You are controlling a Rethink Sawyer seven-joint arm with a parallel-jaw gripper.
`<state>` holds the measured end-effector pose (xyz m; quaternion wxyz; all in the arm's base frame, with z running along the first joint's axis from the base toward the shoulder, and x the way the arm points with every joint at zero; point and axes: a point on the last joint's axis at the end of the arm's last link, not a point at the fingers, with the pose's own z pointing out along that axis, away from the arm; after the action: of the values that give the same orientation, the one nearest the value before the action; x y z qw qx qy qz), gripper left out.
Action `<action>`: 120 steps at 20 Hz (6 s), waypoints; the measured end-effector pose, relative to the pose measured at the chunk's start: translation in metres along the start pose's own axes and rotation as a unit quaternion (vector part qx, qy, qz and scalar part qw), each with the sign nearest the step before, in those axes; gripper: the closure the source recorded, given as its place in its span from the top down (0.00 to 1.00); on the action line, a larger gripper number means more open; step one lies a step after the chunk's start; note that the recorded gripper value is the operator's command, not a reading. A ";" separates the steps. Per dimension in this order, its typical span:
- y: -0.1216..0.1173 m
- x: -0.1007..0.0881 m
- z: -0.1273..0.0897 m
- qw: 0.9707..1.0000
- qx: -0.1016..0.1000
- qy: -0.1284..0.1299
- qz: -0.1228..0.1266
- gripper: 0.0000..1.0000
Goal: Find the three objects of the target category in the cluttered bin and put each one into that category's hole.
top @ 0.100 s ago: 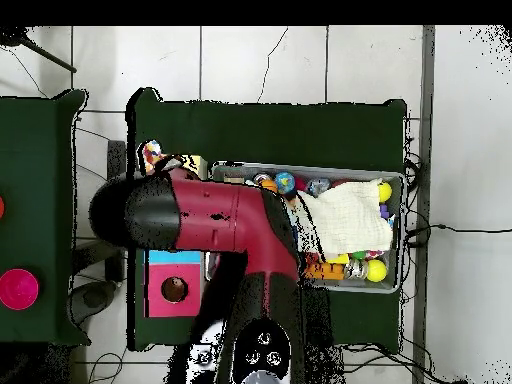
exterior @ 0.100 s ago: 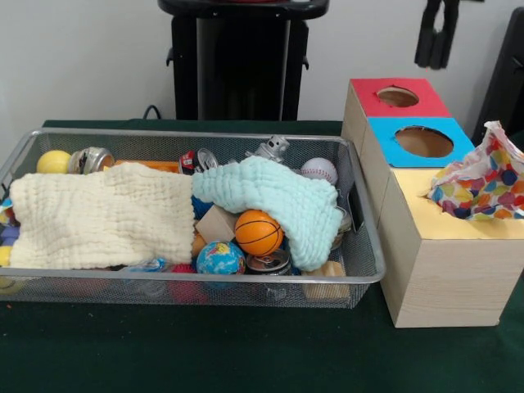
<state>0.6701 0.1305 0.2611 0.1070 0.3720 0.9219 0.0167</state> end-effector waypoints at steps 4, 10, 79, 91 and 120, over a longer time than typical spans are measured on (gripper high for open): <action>-0.018 0.012 -0.013 1.000 -0.002 -0.002 0.006 0.00; -0.037 0.055 -0.015 1.000 0.009 0.015 -0.001 0.00; 0.081 0.085 0.136 0.998 0.054 0.012 -0.041 0.00; 0.073 0.077 0.147 0.998 0.056 0.008 -0.035 0.00; 0.066 0.065 0.183 0.997 -0.014 -0.066 -0.023 0.00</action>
<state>0.7079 0.2138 0.0772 0.1731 0.3491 0.9210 0.0023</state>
